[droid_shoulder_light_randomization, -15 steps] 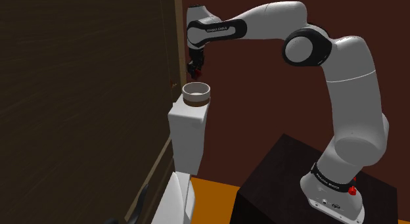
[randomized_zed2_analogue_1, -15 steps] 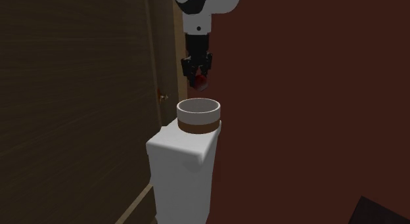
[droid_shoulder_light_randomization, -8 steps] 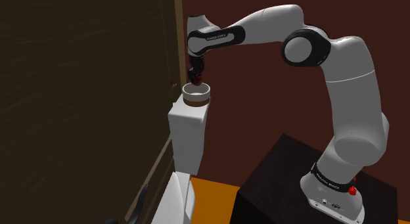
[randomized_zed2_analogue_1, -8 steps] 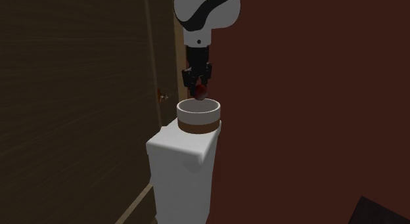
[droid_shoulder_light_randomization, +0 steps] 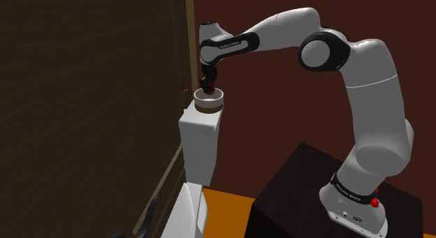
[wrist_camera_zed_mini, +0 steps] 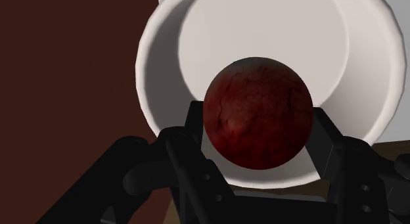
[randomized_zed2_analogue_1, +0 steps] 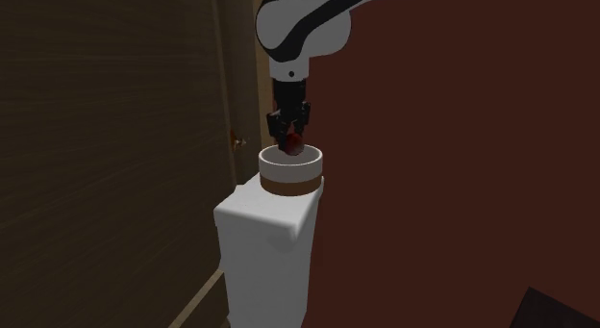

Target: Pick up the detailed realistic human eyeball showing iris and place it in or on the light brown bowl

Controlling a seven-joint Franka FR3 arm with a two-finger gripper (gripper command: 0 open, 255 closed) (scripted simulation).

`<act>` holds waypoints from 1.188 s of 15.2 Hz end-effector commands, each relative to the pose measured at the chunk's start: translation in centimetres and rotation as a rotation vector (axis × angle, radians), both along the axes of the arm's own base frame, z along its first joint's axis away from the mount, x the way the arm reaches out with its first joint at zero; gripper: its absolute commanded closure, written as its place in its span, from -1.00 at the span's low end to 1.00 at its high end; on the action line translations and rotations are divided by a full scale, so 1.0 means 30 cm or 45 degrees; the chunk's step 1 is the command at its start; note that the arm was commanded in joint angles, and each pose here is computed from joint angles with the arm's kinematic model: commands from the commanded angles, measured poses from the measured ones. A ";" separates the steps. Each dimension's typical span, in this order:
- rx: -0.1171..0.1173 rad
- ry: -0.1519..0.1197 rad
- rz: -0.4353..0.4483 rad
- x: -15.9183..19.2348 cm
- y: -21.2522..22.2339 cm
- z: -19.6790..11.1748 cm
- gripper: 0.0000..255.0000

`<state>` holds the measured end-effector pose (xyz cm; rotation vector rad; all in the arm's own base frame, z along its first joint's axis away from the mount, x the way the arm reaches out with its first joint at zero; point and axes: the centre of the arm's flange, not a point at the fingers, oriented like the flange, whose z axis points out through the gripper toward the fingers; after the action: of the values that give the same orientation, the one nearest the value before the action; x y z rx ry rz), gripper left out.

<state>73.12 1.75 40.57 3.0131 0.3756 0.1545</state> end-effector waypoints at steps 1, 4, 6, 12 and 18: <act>0.000 -0.001 0.000 0.000 0.000 0.000 1.00; 0.000 -0.001 0.000 0.000 0.000 0.000 -1.00; 0.000 -0.001 0.000 0.000 0.000 0.000 -1.00; 0.000 -0.001 0.000 -0.015 0.011 0.130 -1.00; 0.000 -0.001 0.000 -0.019 0.014 0.164 -1.00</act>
<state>72.55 2.18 45.49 3.0130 0.3756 0.1555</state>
